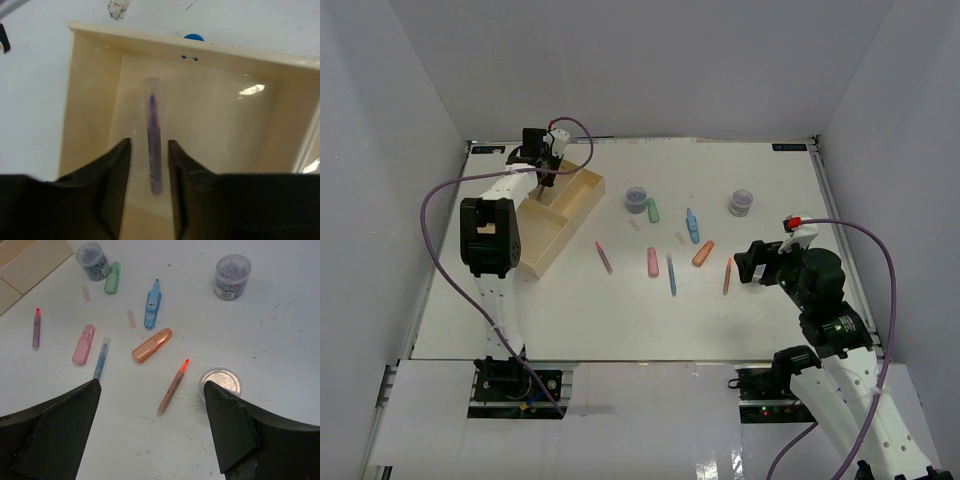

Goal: Sort the stationery into containers
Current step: Place the pen in the storage box.

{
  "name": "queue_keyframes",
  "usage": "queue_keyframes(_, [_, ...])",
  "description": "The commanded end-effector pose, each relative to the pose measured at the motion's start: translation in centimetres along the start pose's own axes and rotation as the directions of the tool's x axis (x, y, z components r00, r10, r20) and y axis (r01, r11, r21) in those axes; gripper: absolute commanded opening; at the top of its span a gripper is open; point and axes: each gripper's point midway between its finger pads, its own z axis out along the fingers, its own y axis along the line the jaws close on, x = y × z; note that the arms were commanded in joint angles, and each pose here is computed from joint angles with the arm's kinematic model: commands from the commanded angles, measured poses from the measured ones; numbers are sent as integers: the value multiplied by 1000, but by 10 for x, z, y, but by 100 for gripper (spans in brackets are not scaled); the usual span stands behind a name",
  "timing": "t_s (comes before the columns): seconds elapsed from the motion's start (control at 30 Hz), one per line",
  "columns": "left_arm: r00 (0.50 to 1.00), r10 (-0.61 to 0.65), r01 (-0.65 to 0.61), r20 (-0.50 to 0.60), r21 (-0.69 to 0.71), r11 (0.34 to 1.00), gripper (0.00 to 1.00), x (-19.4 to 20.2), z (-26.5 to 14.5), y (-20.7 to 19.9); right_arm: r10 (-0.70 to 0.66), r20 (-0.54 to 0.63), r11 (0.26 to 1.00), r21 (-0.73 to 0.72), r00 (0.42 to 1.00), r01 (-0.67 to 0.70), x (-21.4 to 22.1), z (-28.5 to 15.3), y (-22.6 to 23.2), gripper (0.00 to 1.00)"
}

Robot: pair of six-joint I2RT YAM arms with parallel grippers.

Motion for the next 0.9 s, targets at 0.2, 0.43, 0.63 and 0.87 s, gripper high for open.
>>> queue_keyframes(0.2, [984,-92,100,152,-41,994,82,-60,-40,24,-36,53,999,23,998,35,-21,-7,-2,90])
queue_keyframes(0.43, [864,-418,391,281,149,908,97,-126,-151,-8,-47,95,998,32,994,45,-39,-14,-2,90])
queue_keyframes(0.63, [790,-585,504,185,346,791,98,-117,-239,-126,-29,119,997,73,992,20,-47,-22,-7,90])
queue_keyframes(0.87, [808,-578,565,-111,423,709,98,-47,-276,-280,17,118,996,85,993,-27,-44,-29,-8,90])
